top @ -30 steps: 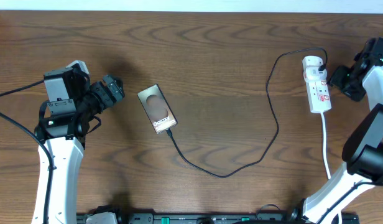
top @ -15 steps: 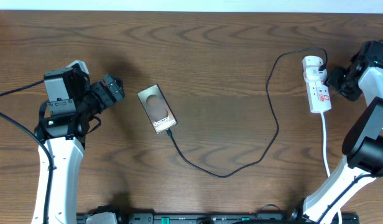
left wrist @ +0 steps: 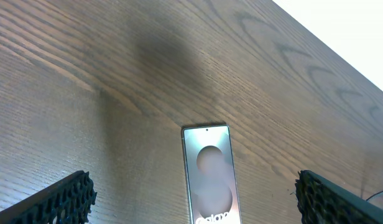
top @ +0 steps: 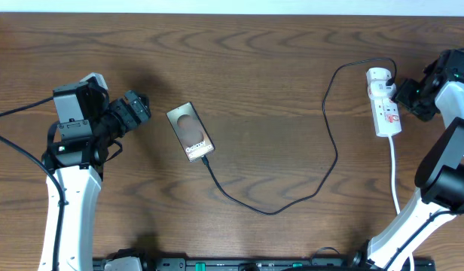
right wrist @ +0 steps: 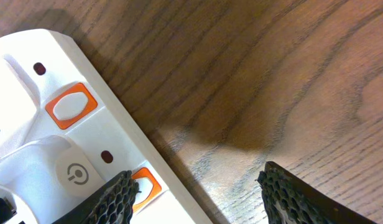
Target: Plug charger to phone and switch on socket
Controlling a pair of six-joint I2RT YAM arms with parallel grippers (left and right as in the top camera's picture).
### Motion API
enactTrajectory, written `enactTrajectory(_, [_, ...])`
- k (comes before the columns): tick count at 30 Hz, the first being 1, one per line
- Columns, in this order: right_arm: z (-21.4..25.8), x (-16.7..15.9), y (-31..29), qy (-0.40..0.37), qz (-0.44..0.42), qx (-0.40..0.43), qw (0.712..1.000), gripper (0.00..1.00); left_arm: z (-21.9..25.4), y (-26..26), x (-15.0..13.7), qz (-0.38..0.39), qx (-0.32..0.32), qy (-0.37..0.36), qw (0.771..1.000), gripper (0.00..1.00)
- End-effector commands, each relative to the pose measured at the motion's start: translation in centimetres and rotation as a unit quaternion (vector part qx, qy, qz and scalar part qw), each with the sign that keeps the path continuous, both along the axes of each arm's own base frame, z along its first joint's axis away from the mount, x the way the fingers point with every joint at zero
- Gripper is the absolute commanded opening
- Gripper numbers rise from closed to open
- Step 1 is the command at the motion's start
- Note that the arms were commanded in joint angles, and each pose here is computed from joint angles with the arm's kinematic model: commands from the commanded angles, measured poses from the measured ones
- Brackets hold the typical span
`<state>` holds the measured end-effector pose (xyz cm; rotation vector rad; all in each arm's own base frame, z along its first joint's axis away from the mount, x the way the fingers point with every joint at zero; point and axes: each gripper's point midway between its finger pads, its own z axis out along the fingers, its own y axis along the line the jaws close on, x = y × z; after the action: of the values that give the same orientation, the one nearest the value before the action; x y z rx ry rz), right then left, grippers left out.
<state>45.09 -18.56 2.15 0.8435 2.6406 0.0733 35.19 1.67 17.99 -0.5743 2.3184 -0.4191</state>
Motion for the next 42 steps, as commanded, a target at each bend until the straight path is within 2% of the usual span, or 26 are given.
enactTrajectory(1, [-3.3,-0.7,2.5,0.032,0.021,0.054,0.998,0.64,0.1,0.3,0.0,0.001,0.006,-0.001,1.000,0.98])
enactTrajectory(21, [-4.3,-2.3,6.4,0.079,0.052,0.098,0.991,0.64,0.1,0.3,0.0,0.001,0.006,-0.001,1.000,0.99])
enactTrajectory(24, [-4.1,-2.2,5.4,0.075,0.042,0.085,0.993,0.64,0.1,0.3,0.0,0.001,0.006,-0.001,1.000,0.98])
enactTrajectory(32, [0.2,-0.9,0.6,0.025,0.000,0.065,0.998,0.66,0.1,0.3,0.0,0.001,0.006,-0.001,1.000,0.98])
enactTrajectory(42, [0.5,-0.4,-1.5,0.013,-0.016,0.025,0.999,0.68,0.1,0.3,0.0,0.001,0.006,-0.001,1.000,0.98])
